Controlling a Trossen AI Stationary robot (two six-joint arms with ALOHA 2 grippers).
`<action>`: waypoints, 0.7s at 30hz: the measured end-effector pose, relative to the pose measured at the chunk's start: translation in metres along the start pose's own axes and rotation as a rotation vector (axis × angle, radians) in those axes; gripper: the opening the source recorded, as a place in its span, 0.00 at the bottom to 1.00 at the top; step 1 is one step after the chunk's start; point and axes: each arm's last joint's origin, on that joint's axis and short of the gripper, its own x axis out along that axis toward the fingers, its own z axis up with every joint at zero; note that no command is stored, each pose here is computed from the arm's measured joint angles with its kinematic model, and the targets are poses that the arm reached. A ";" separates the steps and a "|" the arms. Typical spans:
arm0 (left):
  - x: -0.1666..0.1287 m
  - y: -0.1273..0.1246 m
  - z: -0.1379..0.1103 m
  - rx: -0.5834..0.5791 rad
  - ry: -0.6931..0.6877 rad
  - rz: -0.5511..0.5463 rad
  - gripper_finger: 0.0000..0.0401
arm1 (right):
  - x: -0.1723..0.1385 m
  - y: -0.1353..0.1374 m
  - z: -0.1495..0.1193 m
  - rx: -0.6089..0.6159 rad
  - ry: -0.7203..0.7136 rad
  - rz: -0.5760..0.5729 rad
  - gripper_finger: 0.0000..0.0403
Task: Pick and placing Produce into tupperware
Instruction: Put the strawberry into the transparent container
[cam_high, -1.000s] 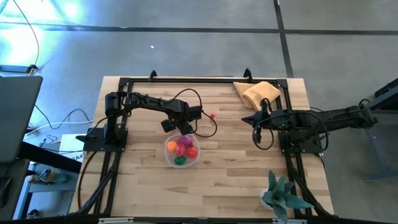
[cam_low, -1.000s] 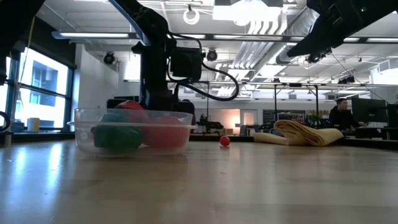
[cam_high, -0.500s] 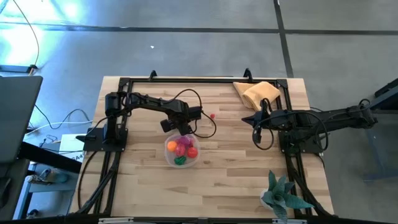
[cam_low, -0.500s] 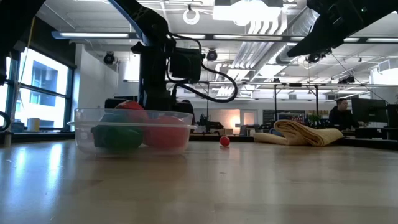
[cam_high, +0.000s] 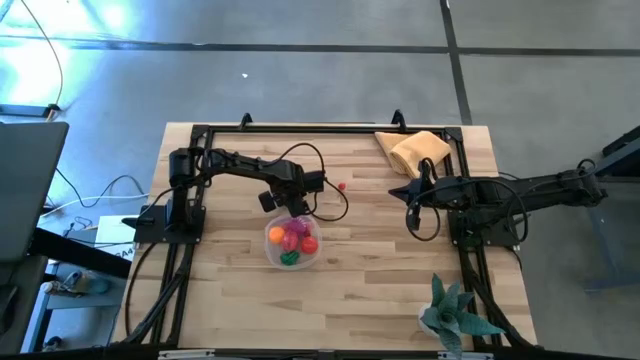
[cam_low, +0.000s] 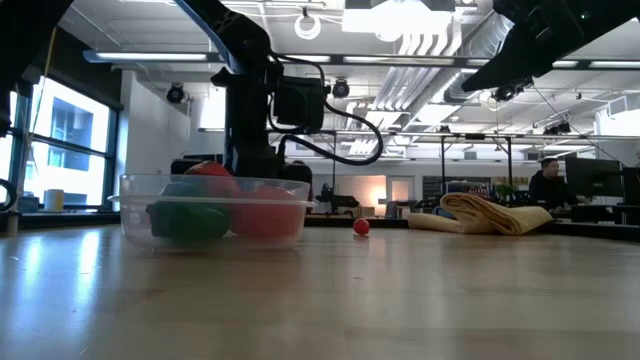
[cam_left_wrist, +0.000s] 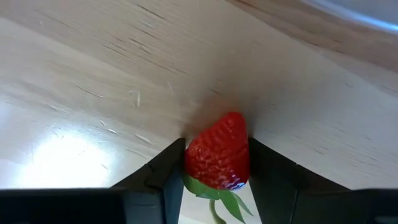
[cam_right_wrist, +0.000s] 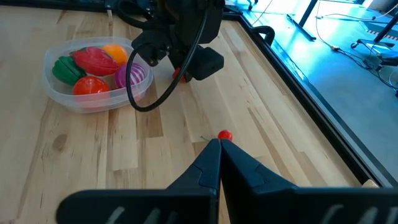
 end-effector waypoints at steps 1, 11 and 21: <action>0.000 0.000 0.000 0.000 0.000 0.000 0.36 | 0.000 0.000 0.000 0.000 0.000 0.000 0.00; 0.000 0.000 0.000 -0.007 0.001 0.001 0.37 | 0.000 0.000 0.000 0.000 0.000 0.000 0.00; -0.017 0.013 -0.002 -0.063 0.000 0.019 0.35 | 0.000 0.000 0.000 0.000 0.000 0.000 0.00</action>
